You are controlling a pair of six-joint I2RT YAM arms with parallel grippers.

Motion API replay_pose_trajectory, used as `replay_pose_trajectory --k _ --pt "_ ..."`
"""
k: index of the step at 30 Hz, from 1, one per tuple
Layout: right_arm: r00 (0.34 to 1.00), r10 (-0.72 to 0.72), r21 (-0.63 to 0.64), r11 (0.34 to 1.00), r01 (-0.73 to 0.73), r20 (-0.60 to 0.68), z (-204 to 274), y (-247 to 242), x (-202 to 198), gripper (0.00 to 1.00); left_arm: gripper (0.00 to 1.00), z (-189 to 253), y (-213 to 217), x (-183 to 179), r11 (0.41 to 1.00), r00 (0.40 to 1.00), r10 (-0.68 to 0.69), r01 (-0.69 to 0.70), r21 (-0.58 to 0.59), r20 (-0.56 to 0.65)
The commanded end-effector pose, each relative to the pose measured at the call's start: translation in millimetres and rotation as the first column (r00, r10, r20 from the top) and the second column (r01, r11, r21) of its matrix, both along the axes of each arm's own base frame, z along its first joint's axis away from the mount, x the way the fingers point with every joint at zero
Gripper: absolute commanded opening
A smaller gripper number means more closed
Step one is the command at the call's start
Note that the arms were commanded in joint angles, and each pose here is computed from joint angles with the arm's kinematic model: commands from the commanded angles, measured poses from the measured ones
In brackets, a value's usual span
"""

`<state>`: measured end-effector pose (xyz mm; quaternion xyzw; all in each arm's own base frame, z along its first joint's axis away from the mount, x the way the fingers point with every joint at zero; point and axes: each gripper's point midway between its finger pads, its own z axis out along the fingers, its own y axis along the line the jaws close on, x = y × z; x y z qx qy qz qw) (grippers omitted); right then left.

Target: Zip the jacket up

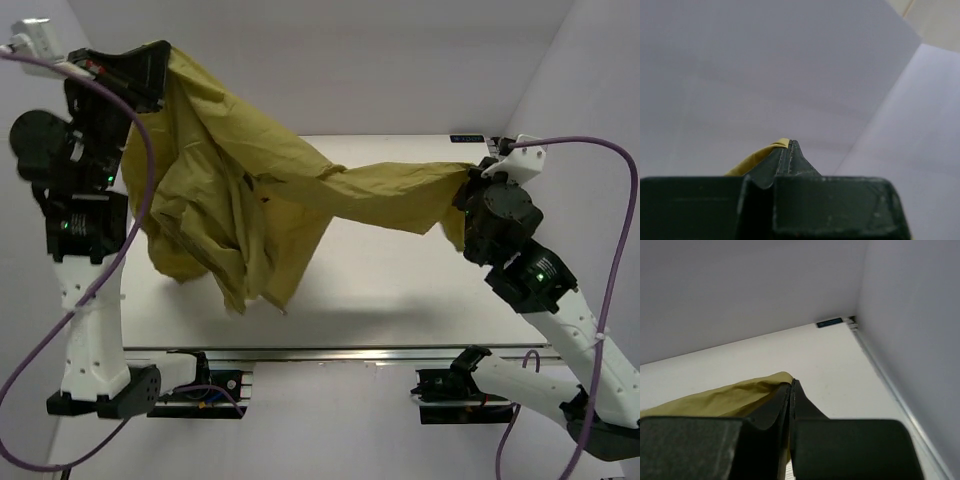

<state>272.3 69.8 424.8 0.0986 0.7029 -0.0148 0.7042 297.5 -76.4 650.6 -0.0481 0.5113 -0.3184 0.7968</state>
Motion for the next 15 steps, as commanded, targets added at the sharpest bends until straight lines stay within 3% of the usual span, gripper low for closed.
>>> replay_pose_trajectory --k 1,2,4,5,6,7,8,9,10,11,14,15 --pt "0.985 -0.149 -0.048 0.988 0.145 -0.090 -24.8 -29.9 16.6 0.00 0.00 -100.0 -7.0 109.8 0.999 0.950 -0.008 -0.003 -0.034 -0.311" --pt "0.986 -0.065 -0.048 0.997 0.058 -0.156 -44.1 -16.1 34.0 0.00 0.00 -147.0 -17.8 149.0 0.999 0.905 -0.052 0.043 -0.030 -0.423" --pt "0.955 -0.111 -0.038 0.994 0.104 -0.275 -84.4 -49.4 59.3 0.00 0.00 -198.3 -29.9 183.2 0.995 0.844 -0.102 0.096 -0.039 -0.527" --pt "0.933 -0.045 -0.015 0.999 0.043 -0.358 -115.8 -41.3 77.8 0.00 0.02 -245.4 -37.6 211.8 0.991 0.788 -0.131 0.127 -0.049 -0.601" --pt "0.923 -0.118 -0.015 0.993 0.121 -0.365 -120.9 -68.8 79.3 0.00 0.12 -266.2 -48.9 219.4 0.981 0.753 -0.181 0.184 -0.063 -0.632" --pt "0.892 -0.066 0.006 0.997 0.077 -0.446 -153.3 -61.1 94.9 0.00 0.25 -285.9 -53.7 228.1 0.976 0.723 -0.199 0.204 -0.071 -0.662" --pt "0.859 -0.040 0.026 0.998 0.063 -0.510 -181.0 -57.3 108.4 0.00 0.66 -316.0 -60.6 244.2 0.970 0.679 -0.213 0.231 -0.070 -0.703" --pt "0.847 -0.032 0.031 0.998 0.057 -0.531 -192.2 -63.5 116.8 0.00 0.89 -329.3 -64.8 249.8 0.966 0.653 -0.222 0.248 -0.072 -0.724" --pt "0.821 0.016 0.051 0.999 0.016 -0.570 -208.4 -56.5 131.9 0.00 0.98 -337.5 -67.4 255.2 0.963 0.637 -0.220 0.261 -0.063 -0.739" --pt "0.801 0.028 0.056 0.998 0.007 -0.598 -216.1 -57.2 136.9 0.03 0.98 -351.8 -71.0 263.9 0.960 0.604 -0.209 0.278 -0.042 -0.769" --pt "0.735 0.122 0.101 0.992 -0.074 -0.667 -225.5 -39.7 150.4 0.39 0.98 -366.0 -70.8 264.5 0.954 0.558 -0.175 0.298 0.000 -0.811" --pt "0.727 0.158 0.114 0.987 -0.109 -0.668 -225.9 -32.5 151.1 0.74 0.98 -364.9 -68.9 262.6 0.956 0.557 -0.163 0.294 0.011 -0.814"
